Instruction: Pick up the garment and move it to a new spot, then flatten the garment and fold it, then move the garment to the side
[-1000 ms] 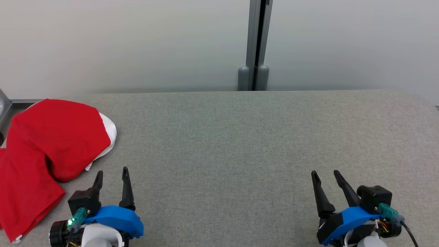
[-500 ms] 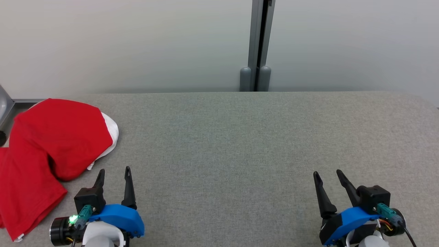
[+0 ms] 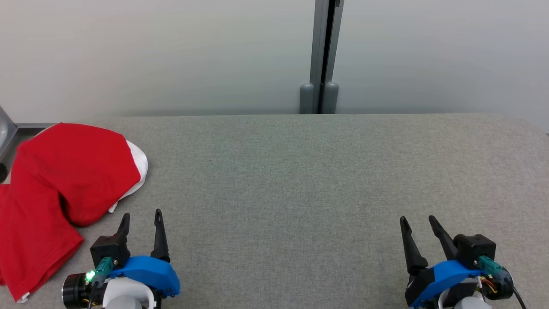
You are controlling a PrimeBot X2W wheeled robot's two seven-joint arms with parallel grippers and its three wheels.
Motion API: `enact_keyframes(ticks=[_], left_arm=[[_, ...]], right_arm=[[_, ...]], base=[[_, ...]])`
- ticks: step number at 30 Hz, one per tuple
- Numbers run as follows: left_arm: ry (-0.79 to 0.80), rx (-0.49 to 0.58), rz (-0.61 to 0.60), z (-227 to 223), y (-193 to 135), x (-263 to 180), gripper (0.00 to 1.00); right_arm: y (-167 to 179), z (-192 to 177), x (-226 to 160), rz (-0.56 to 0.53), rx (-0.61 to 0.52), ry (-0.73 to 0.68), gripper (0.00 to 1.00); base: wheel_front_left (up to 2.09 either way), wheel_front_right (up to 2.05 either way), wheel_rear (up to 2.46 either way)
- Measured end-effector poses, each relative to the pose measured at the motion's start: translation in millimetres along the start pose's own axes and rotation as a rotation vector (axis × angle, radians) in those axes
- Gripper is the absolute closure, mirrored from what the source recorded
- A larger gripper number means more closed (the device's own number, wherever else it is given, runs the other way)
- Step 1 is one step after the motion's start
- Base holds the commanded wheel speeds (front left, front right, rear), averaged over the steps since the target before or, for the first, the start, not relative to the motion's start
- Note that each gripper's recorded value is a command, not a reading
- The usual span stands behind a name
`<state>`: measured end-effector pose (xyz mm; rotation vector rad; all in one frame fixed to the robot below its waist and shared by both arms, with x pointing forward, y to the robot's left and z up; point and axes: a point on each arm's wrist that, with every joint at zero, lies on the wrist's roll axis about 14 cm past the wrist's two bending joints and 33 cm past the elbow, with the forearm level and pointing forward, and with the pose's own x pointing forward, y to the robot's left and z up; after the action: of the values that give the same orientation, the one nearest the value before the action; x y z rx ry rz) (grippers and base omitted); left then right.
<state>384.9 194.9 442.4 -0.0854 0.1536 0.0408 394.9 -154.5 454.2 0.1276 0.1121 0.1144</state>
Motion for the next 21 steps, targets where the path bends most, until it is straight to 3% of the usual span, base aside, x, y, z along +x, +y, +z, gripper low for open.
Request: enact_keyframes(ticks=[11,21], left_arm=[[-0.015,-0.002,0.023,4.5,7.6,-1.8,0.0],[-0.088,-0.016,0.135,24.8,46.4,-19.2,0.0]], right_arm=[[4.7,-0.9,2.2,0.012,0.006,0.004,0.0],[45.7,0.8,19.6,0.13,-0.003,0.003,0.0]], base=[[0.0,0.0,0.0],[0.0,0.0,0.0]])
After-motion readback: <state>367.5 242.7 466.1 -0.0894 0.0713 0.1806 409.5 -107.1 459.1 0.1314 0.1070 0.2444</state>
